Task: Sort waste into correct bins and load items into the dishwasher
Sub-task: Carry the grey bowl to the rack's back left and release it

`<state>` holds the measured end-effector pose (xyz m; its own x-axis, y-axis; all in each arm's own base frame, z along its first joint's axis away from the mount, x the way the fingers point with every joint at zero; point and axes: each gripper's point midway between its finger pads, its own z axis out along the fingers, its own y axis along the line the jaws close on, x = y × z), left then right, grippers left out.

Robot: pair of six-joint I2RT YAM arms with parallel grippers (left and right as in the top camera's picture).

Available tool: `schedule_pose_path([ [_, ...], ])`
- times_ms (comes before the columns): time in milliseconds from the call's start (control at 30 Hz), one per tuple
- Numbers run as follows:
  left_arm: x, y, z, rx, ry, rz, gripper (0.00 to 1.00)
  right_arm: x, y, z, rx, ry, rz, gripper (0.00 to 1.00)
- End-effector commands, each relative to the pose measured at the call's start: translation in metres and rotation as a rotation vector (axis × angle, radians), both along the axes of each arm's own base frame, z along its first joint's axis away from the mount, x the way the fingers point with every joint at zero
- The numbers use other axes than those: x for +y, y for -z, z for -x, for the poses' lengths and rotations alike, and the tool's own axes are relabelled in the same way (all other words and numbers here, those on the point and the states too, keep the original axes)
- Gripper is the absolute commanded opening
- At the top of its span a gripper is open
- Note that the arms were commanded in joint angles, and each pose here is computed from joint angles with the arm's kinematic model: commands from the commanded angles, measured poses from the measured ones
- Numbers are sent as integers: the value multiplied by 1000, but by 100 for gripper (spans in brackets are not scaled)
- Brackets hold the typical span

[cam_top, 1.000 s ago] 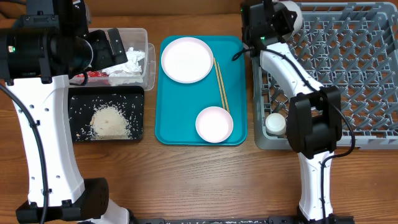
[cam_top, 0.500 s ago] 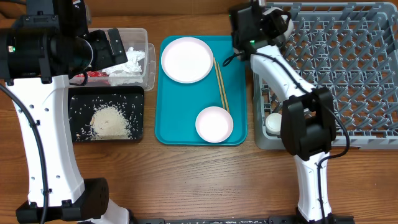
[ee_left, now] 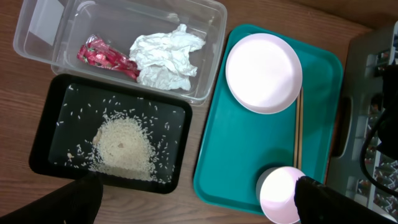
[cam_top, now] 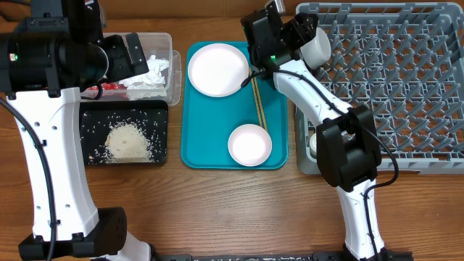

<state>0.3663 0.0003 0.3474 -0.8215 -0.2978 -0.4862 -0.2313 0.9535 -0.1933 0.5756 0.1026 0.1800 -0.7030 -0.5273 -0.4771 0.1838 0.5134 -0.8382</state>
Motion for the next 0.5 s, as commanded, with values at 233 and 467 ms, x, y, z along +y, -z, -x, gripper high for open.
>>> schedule_pose_path([
  [233,3,0,-1,-1,7,-21,100,42,-61,20,-8,-238,-490,83],
  [467,3,0,-1,-1,7,-21,100,123,-68,102,391,-616,-1024,84],
])
